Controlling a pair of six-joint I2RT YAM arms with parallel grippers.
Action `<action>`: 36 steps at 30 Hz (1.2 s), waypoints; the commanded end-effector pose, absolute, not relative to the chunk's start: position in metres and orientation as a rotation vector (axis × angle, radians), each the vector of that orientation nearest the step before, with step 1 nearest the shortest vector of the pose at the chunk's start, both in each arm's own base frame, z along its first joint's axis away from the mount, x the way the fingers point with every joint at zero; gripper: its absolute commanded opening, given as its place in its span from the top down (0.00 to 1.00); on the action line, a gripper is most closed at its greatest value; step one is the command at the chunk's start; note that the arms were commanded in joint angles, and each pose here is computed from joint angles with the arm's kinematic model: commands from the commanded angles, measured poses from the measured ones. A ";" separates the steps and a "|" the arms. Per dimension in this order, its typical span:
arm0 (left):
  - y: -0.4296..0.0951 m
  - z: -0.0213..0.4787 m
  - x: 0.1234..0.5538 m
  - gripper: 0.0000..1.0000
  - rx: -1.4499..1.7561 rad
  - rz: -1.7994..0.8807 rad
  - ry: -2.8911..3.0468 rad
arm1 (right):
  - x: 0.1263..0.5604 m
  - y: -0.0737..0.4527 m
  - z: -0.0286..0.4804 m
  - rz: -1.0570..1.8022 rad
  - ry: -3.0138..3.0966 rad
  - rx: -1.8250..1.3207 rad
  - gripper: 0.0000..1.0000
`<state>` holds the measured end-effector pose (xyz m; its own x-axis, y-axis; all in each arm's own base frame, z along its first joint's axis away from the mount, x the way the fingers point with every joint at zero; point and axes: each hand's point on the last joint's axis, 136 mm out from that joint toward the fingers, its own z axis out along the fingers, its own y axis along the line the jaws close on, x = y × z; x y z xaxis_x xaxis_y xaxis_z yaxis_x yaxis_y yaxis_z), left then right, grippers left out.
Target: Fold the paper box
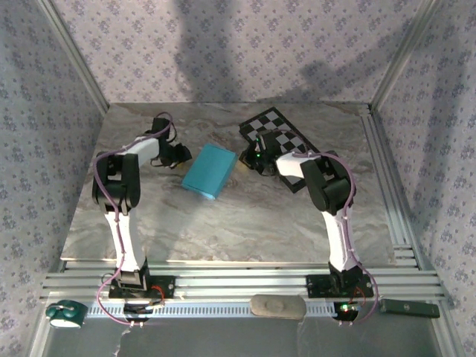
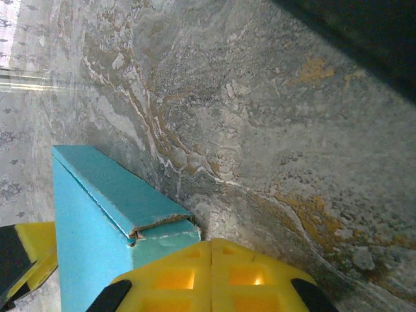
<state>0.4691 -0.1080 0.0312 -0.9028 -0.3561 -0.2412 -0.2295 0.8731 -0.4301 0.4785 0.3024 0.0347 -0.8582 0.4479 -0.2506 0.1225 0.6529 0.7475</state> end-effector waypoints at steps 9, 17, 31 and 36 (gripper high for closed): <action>-0.140 0.026 0.478 0.62 -0.364 -0.712 2.734 | 0.488 0.320 0.024 1.112 2.476 0.435 0.92; -0.168 0.025 0.470 0.63 -0.287 -0.763 2.753 | 0.487 0.334 0.028 1.166 2.463 0.407 0.93; -0.181 0.027 0.457 0.63 -0.256 -0.743 2.759 | 0.486 0.352 0.040 1.272 2.421 0.413 0.94; -0.162 0.027 0.456 0.63 -0.314 -0.654 2.761 | 0.481 0.329 0.054 1.236 2.368 0.457 0.92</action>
